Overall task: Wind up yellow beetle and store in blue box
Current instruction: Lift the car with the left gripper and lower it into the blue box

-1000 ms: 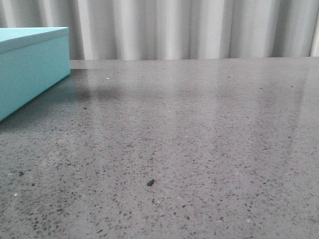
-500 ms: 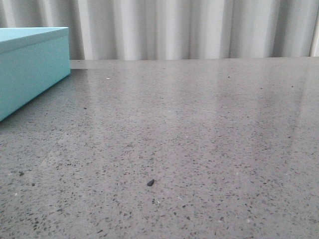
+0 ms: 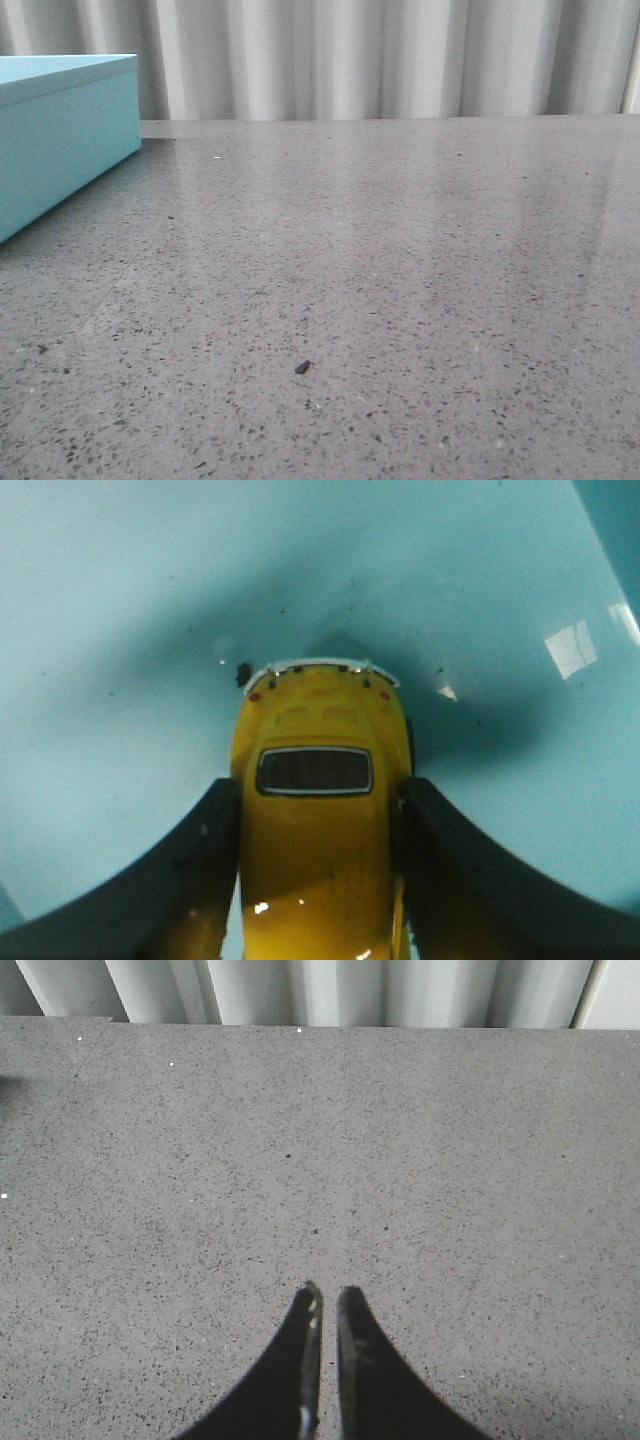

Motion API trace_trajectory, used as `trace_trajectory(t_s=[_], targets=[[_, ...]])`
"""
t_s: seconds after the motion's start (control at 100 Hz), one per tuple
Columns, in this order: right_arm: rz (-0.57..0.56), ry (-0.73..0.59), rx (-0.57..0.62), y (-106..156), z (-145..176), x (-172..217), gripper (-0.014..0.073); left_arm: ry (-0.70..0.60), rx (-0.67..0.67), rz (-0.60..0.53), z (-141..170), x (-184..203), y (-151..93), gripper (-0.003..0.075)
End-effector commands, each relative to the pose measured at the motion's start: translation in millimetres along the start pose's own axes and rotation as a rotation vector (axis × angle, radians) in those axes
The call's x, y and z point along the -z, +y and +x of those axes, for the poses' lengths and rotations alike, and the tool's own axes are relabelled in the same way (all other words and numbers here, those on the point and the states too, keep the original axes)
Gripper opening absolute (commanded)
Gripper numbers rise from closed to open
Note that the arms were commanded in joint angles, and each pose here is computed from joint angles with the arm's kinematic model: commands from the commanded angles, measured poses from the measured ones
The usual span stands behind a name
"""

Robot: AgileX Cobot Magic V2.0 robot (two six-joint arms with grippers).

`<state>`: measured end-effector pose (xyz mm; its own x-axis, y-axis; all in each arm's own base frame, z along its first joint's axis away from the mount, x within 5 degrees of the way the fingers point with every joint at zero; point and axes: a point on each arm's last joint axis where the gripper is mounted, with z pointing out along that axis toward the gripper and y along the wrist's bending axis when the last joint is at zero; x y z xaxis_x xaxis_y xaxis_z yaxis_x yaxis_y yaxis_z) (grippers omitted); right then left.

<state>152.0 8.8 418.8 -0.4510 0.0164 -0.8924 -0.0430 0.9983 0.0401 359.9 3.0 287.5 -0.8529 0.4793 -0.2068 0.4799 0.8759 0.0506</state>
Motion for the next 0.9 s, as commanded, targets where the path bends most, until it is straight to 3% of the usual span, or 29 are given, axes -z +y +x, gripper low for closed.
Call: trace_trajectory(t_s=[0.0, 0.1, 0.29, 0.4, 0.58, 0.89], targets=[[-0.001, -0.112, 0.006, 0, -13, 8, -0.0041, -0.095, 0.026, -0.002, -5, 19, -3, 0.0107], [-0.001, -0.112, 0.006, 0, -13, 8, -0.0041, -0.103, 0.035, 0.021, -7, 16, -4, 0.0139], [-0.001, -0.112, 0.006, 0, -13, 8, -0.0041, -0.106, 0.036, 0.022, -8, 16, -4, 0.0351], [-0.001, -0.112, 0.006, 0, -13, 8, -0.0041, -0.098, 0.036, 0.027, -7, 16, -5, 0.0423], [-0.001, -0.112, 0.006, 0, -13, 8, -0.0041, -0.085, 0.070, 0.044, -9, 31, -6, 0.0423], [-0.001, -0.098, 0.006, 0, -12, 7, -0.0041, -0.357, 0.138, 0.012, -17, 113, -15, 0.0405]])
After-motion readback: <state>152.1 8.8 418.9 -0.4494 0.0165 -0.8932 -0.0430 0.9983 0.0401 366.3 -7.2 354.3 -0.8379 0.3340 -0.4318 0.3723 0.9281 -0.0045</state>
